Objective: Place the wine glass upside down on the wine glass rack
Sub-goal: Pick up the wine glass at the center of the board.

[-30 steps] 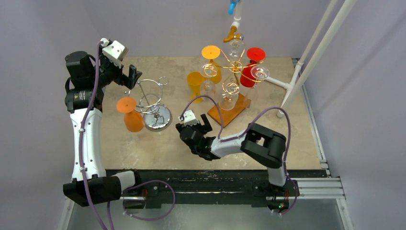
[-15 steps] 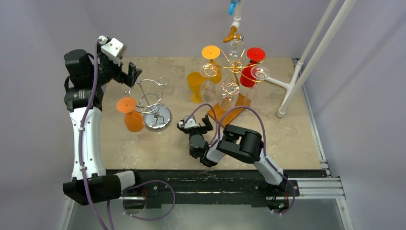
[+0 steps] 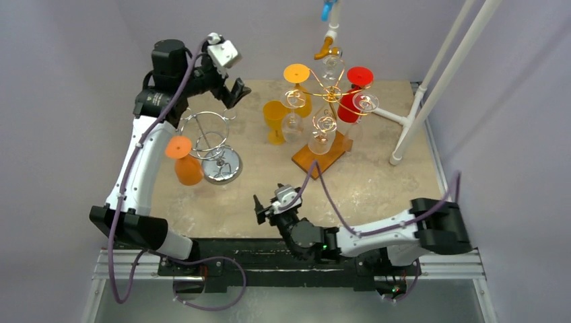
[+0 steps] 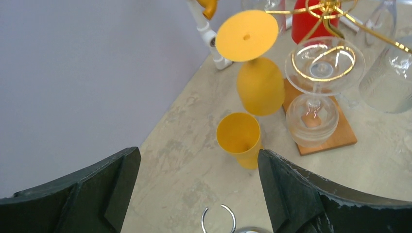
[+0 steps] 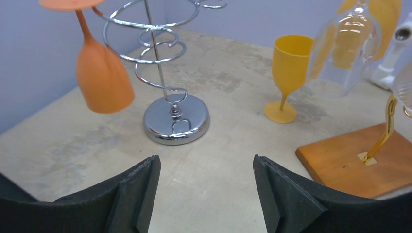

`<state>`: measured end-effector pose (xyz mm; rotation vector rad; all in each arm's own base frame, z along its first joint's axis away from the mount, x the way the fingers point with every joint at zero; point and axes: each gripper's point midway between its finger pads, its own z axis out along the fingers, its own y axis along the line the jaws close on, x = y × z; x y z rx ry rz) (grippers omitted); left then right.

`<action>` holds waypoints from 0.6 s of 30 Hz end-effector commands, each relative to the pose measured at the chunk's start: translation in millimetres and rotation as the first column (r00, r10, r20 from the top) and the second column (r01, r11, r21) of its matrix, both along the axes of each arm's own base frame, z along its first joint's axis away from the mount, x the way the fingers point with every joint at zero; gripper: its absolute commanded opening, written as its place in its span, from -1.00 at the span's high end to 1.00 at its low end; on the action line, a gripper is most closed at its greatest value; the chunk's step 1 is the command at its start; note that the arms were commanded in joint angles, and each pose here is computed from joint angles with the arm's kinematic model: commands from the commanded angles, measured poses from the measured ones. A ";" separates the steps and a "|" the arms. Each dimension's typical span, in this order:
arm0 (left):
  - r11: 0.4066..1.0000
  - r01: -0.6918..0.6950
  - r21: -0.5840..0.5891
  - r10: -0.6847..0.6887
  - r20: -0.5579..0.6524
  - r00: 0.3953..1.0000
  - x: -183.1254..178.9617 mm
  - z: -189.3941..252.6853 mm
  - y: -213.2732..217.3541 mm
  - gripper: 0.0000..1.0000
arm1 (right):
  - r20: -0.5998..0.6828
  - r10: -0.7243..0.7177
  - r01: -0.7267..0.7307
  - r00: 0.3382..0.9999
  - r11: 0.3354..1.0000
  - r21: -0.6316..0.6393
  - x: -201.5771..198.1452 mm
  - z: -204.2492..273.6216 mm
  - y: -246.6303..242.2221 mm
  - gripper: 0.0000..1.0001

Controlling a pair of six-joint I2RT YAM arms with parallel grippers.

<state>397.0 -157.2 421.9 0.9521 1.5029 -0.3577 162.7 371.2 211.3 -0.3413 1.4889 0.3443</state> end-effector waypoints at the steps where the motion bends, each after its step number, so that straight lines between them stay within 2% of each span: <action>1: 0.984 0.033 0.174 -0.048 0.085 0.995 6.4 -27.6 -16.6 -1.00 | -0.180 0.115 -0.112 0.977 0.993 0.025 -34.9 7.7 -18.4 -0.55; 2: 0.974 0.072 0.215 -0.096 0.103 0.990 4.4 -34.9 -23.0 -1.00 | -0.181 0.119 -0.120 0.976 0.993 0.005 -42.4 12.4 -26.0 -0.57; 4: 0.947 0.154 0.282 -0.200 0.142 0.969 -1.8 -46.5 -31.4 -1.00 | -0.219 0.141 -0.135 0.965 0.990 0.044 -55.5 29.8 -35.4 -0.61; 5: 0.926 0.199 0.320 -0.261 0.161 0.952 -5.6 -53.0 -35.1 -1.00 | -0.247 0.139 -0.142 0.959 0.990 0.005 -60.0 29.2 -46.3 -0.62; 8: 0.861 0.296 0.413 -0.388 0.158 0.908 -13.0 -76.7 -41.3 -0.98 | -0.267 0.207 -0.186 0.941 0.977 0.102 -73.4 73.1 -66.5 -0.58; 10: 0.804 0.353 0.479 -0.468 0.142 0.873 -18.0 -93.6 -45.5 -0.96 | -0.266 0.246 -0.210 0.932 0.965 0.156 -81.3 99.3 -78.3 -0.76; 11: 0.779 0.378 0.501 -0.501 0.132 0.855 -21.3 -101.6 -47.8 -0.96 | -0.269 0.262 -0.221 0.927 0.960 0.172 -85.4 108.7 -83.0 -0.95; 15: 0.703 0.445 0.555 -0.595 0.114 0.796 -31.9 -129.5 -61.0 -0.94 | -0.257 0.253 -0.214 0.933 0.962 0.170 -95.9 137.8 -97.3 -0.98; 18: 0.669 0.466 0.580 -0.621 0.092 0.778 -32.2 -145.1 -71.3 -0.93 | -0.240 0.240 -0.204 0.941 0.965 0.165 -99.1 156.8 -104.7 -0.98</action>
